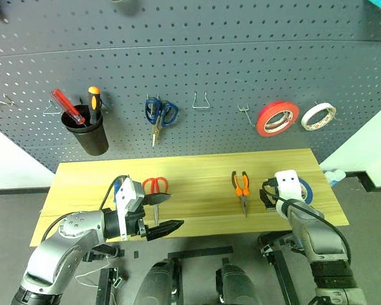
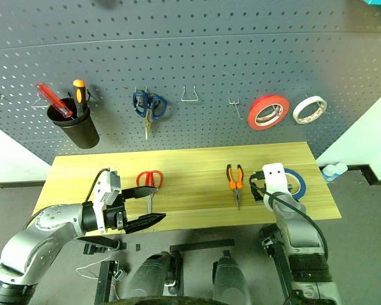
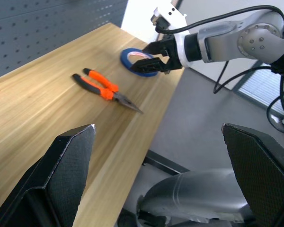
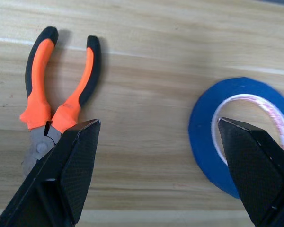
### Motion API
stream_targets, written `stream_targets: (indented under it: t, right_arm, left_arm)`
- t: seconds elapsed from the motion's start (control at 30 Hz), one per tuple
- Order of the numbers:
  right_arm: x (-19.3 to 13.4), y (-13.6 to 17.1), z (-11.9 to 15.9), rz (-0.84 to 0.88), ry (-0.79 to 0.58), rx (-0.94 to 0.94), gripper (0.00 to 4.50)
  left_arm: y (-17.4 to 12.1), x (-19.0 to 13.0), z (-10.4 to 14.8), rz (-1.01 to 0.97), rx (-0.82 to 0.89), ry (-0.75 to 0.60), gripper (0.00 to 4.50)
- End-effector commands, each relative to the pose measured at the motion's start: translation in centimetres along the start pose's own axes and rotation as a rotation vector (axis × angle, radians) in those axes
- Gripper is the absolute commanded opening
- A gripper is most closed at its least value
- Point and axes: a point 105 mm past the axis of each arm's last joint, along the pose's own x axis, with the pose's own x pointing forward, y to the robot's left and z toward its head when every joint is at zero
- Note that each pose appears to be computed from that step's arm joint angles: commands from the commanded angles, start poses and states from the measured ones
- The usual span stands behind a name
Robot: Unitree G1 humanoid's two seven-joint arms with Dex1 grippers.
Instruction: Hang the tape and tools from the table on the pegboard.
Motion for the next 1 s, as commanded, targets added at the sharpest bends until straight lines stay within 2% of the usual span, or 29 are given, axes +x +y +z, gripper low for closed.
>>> stream_targets:
  t: [0.03,0.67,1.0]
  right_arm:
    - [0.5,-0.2,1.3,-0.005,-0.036,-0.027,4.14]
    - [2.7,-3.6,2.2,-0.122,-0.002,-0.013,4.14]
    - [3.2,-3.3,1.2,-0.111,0.068,0.032,4.14]
  left_arm:
    - [-0.8,-0.2,1.1,-0.005,0.022,-0.027,4.48]
    - [-2.1,-1.2,1.3,0.004,-0.009,0.005,4.48]
    - [-2.0,-1.4,1.7,0.004,-0.004,0.011,4.48]
